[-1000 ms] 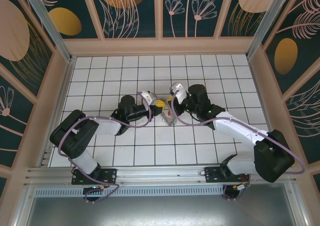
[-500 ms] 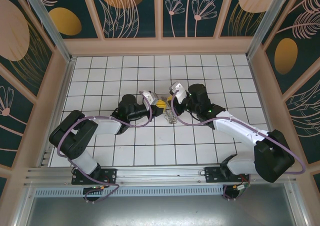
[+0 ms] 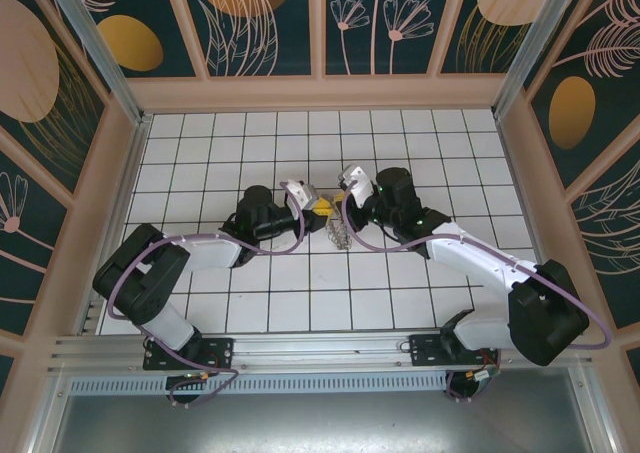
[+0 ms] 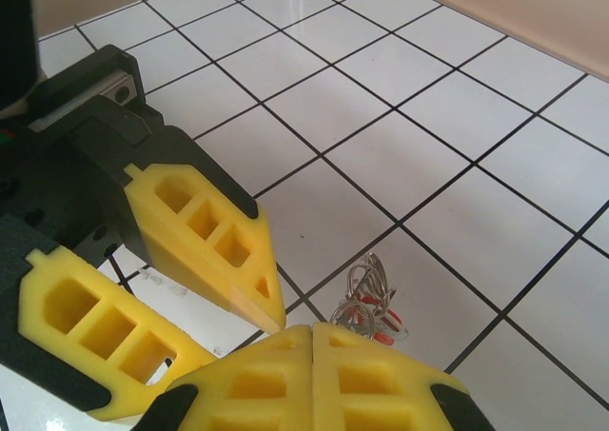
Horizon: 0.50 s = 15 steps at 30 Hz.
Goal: Put the keys on the keyring
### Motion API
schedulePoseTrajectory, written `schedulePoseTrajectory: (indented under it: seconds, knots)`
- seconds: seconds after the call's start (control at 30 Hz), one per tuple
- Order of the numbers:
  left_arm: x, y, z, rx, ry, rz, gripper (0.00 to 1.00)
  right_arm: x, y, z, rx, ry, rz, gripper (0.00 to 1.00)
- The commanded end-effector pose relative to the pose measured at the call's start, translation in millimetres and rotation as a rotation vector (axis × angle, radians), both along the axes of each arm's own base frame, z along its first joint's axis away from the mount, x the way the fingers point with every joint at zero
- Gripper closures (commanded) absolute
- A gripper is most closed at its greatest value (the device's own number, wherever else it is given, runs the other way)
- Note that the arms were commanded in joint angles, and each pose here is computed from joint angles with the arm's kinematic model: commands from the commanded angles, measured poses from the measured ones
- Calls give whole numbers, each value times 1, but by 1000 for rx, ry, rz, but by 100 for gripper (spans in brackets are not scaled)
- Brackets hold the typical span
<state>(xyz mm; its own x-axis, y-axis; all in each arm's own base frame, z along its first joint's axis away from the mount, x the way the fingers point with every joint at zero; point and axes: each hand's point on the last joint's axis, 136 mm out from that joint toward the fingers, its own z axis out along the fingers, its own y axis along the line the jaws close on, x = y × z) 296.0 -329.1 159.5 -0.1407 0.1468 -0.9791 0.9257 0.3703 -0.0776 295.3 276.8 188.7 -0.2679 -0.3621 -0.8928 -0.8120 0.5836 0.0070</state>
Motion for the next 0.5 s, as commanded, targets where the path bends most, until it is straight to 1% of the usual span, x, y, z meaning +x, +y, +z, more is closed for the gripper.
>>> schedulePoseTrajectory:
  seconds: [0.0,0.3,0.47]
  knots:
    - [3,-4,12,19,-53,-9,74,6,7,26,35,-66,22,100]
    - [6,-6,17,15,-70,-10,72,5,7,25,34,-63,24,100]
    - [8,-7,20,11,-78,-8,73,5,7,24,35,-62,26,100]
